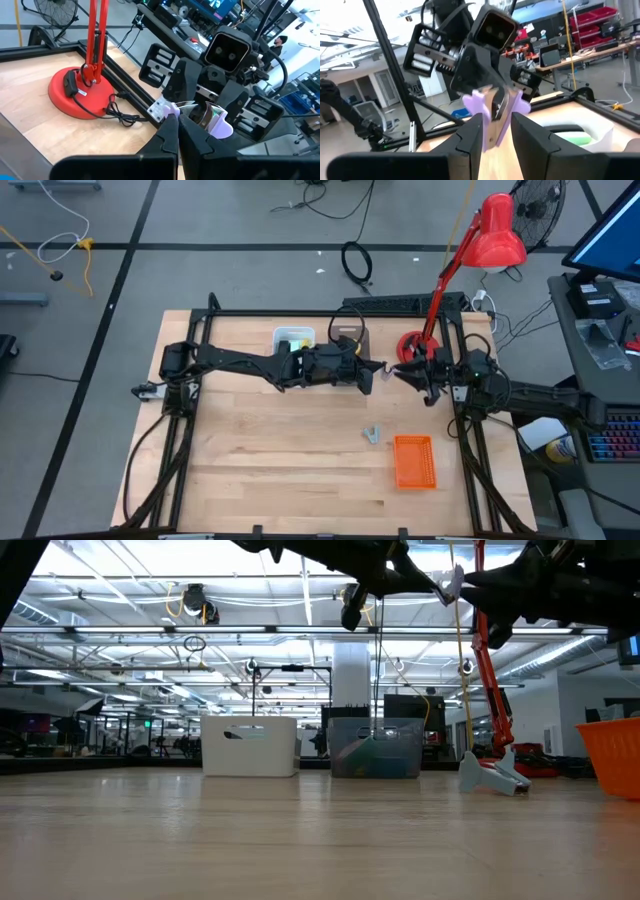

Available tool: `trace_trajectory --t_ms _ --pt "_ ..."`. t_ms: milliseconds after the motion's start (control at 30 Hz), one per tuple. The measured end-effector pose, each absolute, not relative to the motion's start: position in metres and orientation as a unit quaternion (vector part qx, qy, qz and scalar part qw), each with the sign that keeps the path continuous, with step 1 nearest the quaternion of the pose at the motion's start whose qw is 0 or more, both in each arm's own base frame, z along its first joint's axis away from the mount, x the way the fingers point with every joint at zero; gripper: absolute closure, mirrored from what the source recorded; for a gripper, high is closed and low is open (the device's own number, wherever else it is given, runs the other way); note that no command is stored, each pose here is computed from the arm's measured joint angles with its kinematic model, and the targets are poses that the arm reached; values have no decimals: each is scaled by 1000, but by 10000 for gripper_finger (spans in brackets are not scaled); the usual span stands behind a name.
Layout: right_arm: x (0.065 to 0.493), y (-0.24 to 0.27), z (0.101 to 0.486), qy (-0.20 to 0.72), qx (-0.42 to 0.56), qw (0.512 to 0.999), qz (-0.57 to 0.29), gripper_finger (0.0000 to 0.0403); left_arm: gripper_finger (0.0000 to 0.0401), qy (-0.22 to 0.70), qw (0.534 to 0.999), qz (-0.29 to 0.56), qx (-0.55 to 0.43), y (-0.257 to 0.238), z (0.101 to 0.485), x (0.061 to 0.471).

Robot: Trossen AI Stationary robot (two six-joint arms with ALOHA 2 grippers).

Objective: Pick and place Stapler, Stapler remover, tape
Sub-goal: Put the purple staple remover into the orange bin

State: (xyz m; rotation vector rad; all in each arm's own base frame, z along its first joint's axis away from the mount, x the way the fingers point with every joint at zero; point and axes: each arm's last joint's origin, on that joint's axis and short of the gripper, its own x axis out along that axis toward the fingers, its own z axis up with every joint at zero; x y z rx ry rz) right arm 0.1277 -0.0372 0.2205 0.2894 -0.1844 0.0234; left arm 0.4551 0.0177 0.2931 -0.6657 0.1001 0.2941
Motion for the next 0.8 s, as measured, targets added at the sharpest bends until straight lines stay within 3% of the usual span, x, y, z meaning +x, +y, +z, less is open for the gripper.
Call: trace_trajectory --t_ms 533,800 --pt "130 -38 221 -98 153 983 10 312 401 49 933 147 -325 18 293 455" --pt "130 -38 221 -98 152 983 11 362 401 49 933 148 -325 18 293 455"
